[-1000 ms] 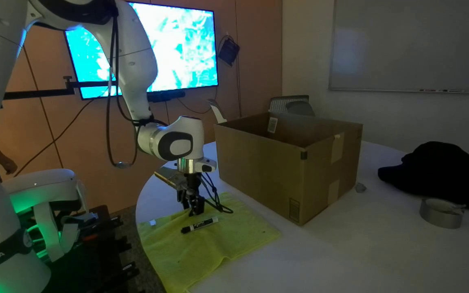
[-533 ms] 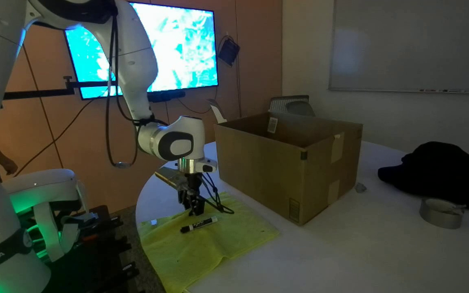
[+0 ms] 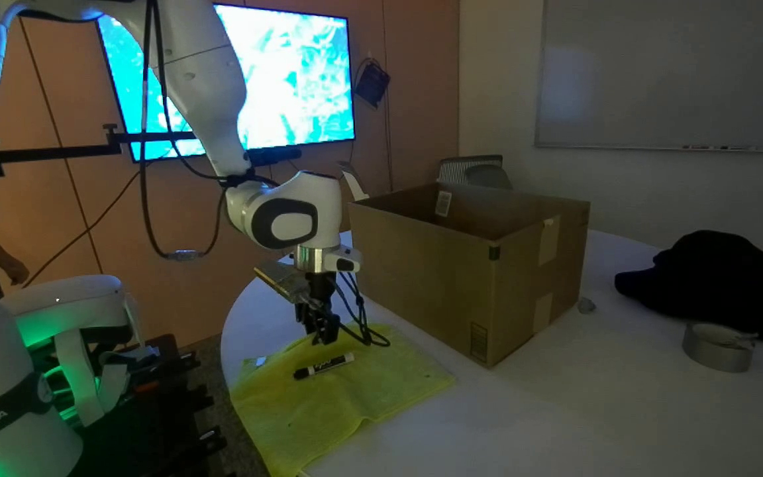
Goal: Put the marker on the towel and wrap it, then put the towel in the box
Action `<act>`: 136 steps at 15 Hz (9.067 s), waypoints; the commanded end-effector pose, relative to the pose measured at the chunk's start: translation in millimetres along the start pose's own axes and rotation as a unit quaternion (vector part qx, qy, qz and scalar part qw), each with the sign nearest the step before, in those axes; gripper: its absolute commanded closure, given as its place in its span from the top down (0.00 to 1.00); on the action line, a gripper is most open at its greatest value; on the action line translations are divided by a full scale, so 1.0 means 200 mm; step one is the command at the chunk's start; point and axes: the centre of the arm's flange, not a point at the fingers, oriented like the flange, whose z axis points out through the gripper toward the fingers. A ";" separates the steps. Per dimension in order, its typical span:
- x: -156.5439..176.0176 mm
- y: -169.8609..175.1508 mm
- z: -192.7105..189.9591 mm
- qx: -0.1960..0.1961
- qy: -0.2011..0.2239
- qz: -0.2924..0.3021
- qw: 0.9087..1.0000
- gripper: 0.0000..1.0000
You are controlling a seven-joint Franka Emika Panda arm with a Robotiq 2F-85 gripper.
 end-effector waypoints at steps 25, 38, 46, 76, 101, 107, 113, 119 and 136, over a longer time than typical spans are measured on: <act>-0.06 0.67 -0.07 0.008 0.007 0.112 0.994 1.00; -0.17 0.96 0.09 -0.004 -0.002 0.106 0.994 1.00; -0.17 0.98 0.27 -0.025 -0.004 0.091 0.996 1.00; -0.07 0.35 -0.03 -0.047 0.010 0.036 0.998 0.10; 0.15 -0.52 -0.07 0.000 -0.058 0.128 0.990 0.10; 0.29 -0.59 0.09 0.005 -0.045 0.185 0.982 0.10; 0.31 -0.66 0.13 0.024 -0.002 0.169 0.985 0.37; 0.24 -0.75 -0.01 0.059 0.035 0.104 0.992 0.77; 0.15 -1.12 -0.04 0.038 0.040 -0.042 0.998 1.00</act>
